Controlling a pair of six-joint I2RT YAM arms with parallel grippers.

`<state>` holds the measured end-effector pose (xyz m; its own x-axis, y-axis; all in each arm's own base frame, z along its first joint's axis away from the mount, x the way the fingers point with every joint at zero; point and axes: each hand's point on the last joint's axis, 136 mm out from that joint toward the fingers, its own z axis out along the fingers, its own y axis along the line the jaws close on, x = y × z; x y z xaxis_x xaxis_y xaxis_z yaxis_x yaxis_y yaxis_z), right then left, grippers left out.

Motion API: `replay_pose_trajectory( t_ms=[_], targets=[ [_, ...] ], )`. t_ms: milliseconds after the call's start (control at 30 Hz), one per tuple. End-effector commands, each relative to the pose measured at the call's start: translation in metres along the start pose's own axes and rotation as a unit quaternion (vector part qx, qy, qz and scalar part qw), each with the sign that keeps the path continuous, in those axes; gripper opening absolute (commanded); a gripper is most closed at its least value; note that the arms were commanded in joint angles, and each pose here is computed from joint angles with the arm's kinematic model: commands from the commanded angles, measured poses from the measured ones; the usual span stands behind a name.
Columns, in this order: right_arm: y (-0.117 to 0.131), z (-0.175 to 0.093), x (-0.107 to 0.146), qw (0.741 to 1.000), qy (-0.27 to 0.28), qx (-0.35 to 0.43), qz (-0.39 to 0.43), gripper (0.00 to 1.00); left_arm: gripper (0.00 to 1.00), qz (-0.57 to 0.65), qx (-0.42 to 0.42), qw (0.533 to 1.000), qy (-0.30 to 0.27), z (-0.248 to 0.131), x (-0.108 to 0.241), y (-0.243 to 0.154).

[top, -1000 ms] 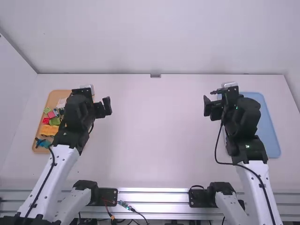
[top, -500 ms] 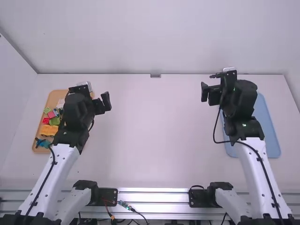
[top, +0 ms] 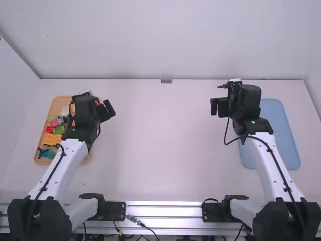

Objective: Assemble lego blocks to make yellow taxi

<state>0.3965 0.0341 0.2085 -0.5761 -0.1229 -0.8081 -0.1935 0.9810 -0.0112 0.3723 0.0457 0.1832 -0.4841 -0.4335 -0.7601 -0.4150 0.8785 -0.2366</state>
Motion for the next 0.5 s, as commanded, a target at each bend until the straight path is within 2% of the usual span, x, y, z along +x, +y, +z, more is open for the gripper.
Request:
replay_pose_trajectory(
  t_ms=[0,233,333,433,467],
  targets=[
    [-0.001,0.003,-0.009,1.000,-0.005,-0.001,0.001,0.99,0.99,-0.031,-0.012,0.999,-0.001,0.000,-0.019,0.004],
    [0.000,0.005,-0.007,1.000,0.000,-0.002,-0.008,0.99,0.99,-0.058,-0.085,0.993,0.056,0.016,-0.027,0.042],
    [-0.001,0.008,-0.009,1.000,-0.004,-0.001,-0.008,0.99,0.99,-0.077,-0.118,0.987,0.072,0.030,-0.035,0.066],
    [-0.002,0.010,-0.010,1.000,-0.007,0.000,-0.018,0.99,0.99,-0.151,-0.176,0.968,0.099,0.046,-0.035,0.111],
    [-0.002,0.010,-0.010,1.000,-0.007,0.000,-0.018,0.99,0.99,-0.155,-0.179,0.966,0.101,0.046,-0.035,0.113]
  ],
)
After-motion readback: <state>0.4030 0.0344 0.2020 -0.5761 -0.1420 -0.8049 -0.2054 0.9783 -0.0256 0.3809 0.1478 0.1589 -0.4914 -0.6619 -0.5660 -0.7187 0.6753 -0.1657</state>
